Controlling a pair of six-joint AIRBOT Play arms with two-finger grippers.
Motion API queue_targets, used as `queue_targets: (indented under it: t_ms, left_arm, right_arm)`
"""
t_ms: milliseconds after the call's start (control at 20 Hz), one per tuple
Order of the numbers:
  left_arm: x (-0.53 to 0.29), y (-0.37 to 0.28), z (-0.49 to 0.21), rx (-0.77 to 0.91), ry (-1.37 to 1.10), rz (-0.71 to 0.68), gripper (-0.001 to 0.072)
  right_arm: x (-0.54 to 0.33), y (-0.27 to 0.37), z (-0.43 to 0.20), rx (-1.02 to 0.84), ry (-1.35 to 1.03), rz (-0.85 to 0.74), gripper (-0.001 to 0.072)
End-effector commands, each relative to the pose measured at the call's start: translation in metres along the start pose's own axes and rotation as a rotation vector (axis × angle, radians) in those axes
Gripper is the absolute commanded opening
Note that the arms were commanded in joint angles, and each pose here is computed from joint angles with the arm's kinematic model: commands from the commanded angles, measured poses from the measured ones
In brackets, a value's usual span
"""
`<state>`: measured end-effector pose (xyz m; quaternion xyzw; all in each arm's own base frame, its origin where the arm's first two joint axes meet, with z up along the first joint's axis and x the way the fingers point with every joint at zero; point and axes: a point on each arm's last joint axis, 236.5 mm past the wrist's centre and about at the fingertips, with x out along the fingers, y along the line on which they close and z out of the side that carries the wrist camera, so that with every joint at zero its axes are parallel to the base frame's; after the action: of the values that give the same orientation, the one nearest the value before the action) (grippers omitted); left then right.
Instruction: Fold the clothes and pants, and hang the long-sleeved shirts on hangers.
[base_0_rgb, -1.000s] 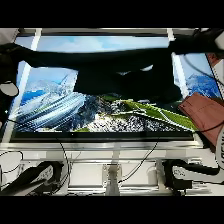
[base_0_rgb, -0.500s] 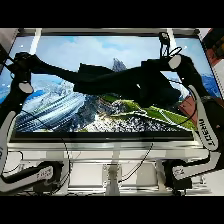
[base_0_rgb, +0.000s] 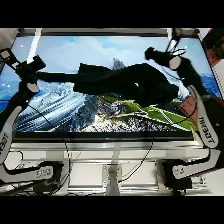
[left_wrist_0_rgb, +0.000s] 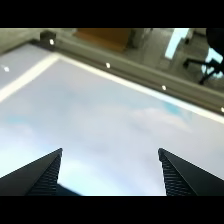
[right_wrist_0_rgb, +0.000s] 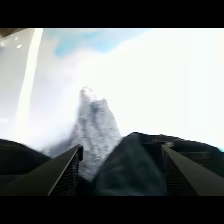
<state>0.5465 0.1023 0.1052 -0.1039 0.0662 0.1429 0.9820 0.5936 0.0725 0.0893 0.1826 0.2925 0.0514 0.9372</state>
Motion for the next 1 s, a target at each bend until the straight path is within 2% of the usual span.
queue_targets:
  t_ms: [0, 200, 350, 500, 750, 950]
  left_arm:
    - [-0.024, 0.018, -0.045, -0.045, 0.320, -0.043, 0.0711]
    - [-0.081, 0.030, -0.098, -0.062, 0.693, -0.119, 0.0700]
    - [-0.094, 0.024, -0.109, -0.064, 0.764, -0.152, 0.0699]
    - [-0.093, 0.005, -0.104, -0.160, 0.748, -0.191, 0.0700]
    - [-0.094, -0.010, -0.104, -0.179, 0.751, -0.221, 0.0699]
    - [-0.105, -0.034, -0.123, -0.160, 0.825, -0.277, 0.0699]
  right_arm:
    - [-0.042, -0.063, 0.001, 0.033, 0.117, -0.114, 0.0545]
    - [-0.103, -0.157, -0.051, 0.189, 0.414, -0.263, 0.0544]
    - [-0.143, -0.183, -0.105, 0.338, 0.648, -0.281, 0.0543]
    - [-0.158, -0.187, -0.153, 0.413, 0.799, -0.283, 0.0547]
    - [-0.125, -0.153, -0.189, 0.590, 0.771, -0.125, 0.0547]
    - [-0.081, -0.111, -0.173, 0.578, 0.609, 0.023, 0.0546]
